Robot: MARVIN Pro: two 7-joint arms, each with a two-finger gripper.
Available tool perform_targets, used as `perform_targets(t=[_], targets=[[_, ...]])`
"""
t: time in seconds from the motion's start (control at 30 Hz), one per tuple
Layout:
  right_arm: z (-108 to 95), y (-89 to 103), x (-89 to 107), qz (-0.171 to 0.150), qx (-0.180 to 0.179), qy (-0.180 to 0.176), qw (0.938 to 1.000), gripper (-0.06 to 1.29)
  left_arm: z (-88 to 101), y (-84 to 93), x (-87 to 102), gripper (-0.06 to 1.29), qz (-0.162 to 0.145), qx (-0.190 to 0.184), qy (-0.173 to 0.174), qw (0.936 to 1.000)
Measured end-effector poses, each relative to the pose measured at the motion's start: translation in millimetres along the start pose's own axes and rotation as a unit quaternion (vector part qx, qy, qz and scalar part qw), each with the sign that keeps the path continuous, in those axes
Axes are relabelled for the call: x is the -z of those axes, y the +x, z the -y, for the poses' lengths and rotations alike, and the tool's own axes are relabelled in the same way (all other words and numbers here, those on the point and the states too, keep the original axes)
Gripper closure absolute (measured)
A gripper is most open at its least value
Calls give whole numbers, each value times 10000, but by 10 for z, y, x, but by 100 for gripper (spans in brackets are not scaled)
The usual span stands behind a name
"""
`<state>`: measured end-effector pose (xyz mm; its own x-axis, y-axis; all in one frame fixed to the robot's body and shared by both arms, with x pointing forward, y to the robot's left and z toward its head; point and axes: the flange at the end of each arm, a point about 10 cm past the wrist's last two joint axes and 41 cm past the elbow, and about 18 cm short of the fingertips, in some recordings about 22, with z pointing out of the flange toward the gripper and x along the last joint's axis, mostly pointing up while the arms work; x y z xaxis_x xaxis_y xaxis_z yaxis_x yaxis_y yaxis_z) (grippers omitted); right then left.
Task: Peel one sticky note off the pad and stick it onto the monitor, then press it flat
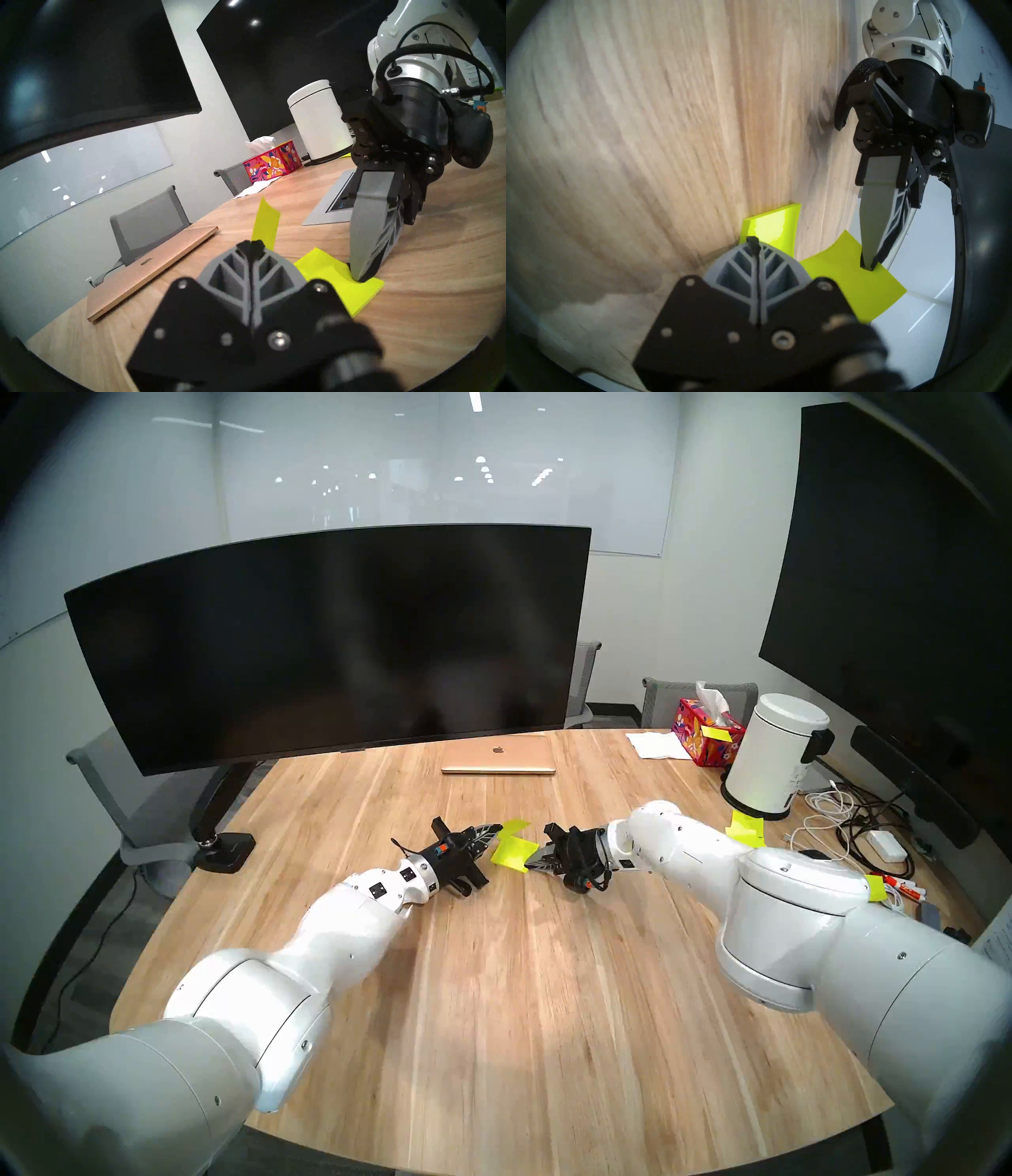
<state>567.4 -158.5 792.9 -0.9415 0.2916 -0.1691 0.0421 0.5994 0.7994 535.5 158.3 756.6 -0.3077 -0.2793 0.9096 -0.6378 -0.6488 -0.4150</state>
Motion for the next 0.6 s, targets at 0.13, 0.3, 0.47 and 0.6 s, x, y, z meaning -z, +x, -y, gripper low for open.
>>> perform_targets(t=[0.13, 0.3, 0.47, 0.6], targets=[[0, 0, 0, 1, 3, 2, 10000, 125, 20, 3, 4, 125, 9, 114, 13, 9999], [-1, 0, -1, 3, 9, 4, 10000, 125, 37, 3, 11, 125, 20, 247, 20, 9997], [-1, -1, -2, 7, 15, 4, 10000, 125, 40, 7, 17, 125, 9, 370, 11, 9993], [-1, -1, -2, 11, 19, 4, 10000, 125, 29, 6, 26, 125, -16, 438, 8, 9990]])
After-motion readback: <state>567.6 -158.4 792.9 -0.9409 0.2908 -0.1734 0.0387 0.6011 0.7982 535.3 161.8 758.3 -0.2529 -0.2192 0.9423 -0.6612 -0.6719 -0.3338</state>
